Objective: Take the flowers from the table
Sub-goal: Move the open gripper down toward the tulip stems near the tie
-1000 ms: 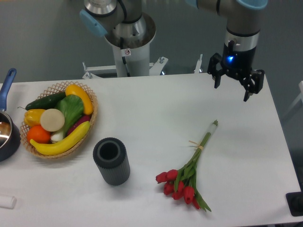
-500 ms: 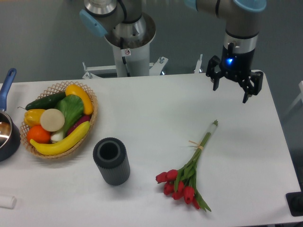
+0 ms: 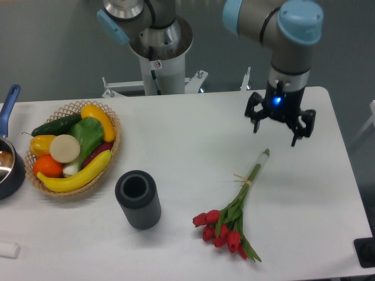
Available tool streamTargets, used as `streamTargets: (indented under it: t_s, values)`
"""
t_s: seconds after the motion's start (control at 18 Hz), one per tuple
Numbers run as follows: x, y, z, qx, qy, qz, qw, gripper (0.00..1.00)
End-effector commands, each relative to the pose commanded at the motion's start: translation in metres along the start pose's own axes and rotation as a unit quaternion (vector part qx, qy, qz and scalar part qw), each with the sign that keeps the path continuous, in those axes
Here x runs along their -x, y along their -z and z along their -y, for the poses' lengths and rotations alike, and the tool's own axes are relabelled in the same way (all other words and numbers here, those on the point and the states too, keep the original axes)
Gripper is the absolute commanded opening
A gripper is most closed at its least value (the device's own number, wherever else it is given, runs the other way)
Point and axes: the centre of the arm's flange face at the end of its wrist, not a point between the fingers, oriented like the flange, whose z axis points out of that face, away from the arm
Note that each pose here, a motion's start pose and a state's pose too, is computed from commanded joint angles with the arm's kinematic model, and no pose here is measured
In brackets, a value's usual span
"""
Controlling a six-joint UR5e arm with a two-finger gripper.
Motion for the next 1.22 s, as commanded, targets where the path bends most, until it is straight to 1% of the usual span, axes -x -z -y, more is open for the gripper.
streamTargets:
  t_s: [0.17,0.28,0.5,0.72,0.94,1.22]
  values:
    - [0.005,-0.018,0.010,-0.010,0.016,0.019,0.9996,1.00]
    - [0.006,-0.032,0.017,-0.014,0.024,0.025,0.9993,1.00]
    - [0.011,-0.052,0.018,-0.009,0.022,0.022,0.9995,1.00]
    - [-0.001,-0.084,0.030,-0.002,0.012,-0.004,0.9999,1.00]
    - [-0.014,-0.116,0.034,0.011,0.005,-0.029,0.9995,1.00]
    - [-0.017,-0.131,0.035,0.002,0.008,-0.050,0.9987,1.00]
